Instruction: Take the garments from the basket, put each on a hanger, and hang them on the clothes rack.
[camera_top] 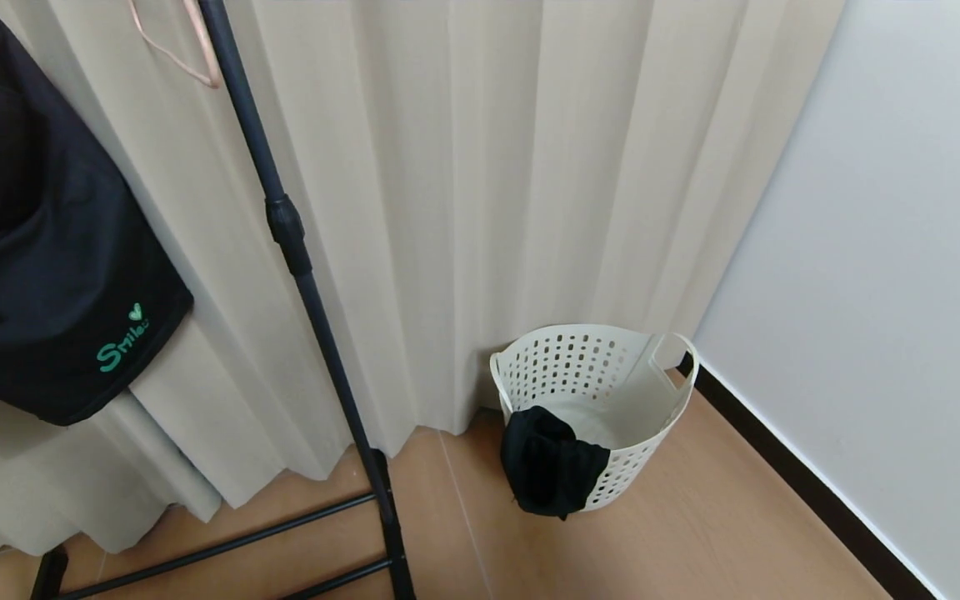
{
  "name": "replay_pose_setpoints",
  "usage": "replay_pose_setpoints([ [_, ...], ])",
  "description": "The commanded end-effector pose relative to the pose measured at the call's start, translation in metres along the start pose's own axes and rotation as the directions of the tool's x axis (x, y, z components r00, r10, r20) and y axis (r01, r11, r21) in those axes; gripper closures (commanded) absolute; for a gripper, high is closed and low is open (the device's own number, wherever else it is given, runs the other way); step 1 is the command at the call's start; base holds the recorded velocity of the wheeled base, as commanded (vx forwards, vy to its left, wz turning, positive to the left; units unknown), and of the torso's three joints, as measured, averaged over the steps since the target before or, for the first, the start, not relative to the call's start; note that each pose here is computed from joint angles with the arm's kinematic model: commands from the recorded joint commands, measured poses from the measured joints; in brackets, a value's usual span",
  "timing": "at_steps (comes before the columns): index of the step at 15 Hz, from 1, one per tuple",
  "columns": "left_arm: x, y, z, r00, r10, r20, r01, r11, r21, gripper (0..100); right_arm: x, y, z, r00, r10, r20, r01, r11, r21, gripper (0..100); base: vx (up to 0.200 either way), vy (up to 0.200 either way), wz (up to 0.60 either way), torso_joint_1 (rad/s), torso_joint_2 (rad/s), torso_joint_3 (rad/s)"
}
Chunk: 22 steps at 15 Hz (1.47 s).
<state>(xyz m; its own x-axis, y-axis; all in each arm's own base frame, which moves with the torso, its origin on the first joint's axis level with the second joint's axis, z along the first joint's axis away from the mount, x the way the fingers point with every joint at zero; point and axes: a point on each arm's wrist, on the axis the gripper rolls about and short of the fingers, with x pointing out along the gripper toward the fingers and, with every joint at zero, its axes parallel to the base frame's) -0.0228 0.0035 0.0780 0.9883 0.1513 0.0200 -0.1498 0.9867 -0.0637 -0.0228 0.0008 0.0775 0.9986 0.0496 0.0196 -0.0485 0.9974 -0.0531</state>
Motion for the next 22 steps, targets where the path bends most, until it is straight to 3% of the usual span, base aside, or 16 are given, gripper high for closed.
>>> replay_pose_setpoints([
  [1,0.0,0.0,0.0001,1.0,0.0,0.001,0.0,1.0,0.001,0,0.0001,0.0,0.0001,1.0,0.001,-0.001,-0.001,1.0,0.0,0,0.0,0.0,0.0,0.002,0.0,-0.198],
  [22,0.0,0.0,0.0001,1.0,0.0,0.001,0.0,1.0,-0.001,0,0.0001,-0.0002,0.0004,1.0,-0.005,0.002,0.005,1.0,0.002,0,0.0,0.0,0.0,0.003,0.0,-0.197],
])
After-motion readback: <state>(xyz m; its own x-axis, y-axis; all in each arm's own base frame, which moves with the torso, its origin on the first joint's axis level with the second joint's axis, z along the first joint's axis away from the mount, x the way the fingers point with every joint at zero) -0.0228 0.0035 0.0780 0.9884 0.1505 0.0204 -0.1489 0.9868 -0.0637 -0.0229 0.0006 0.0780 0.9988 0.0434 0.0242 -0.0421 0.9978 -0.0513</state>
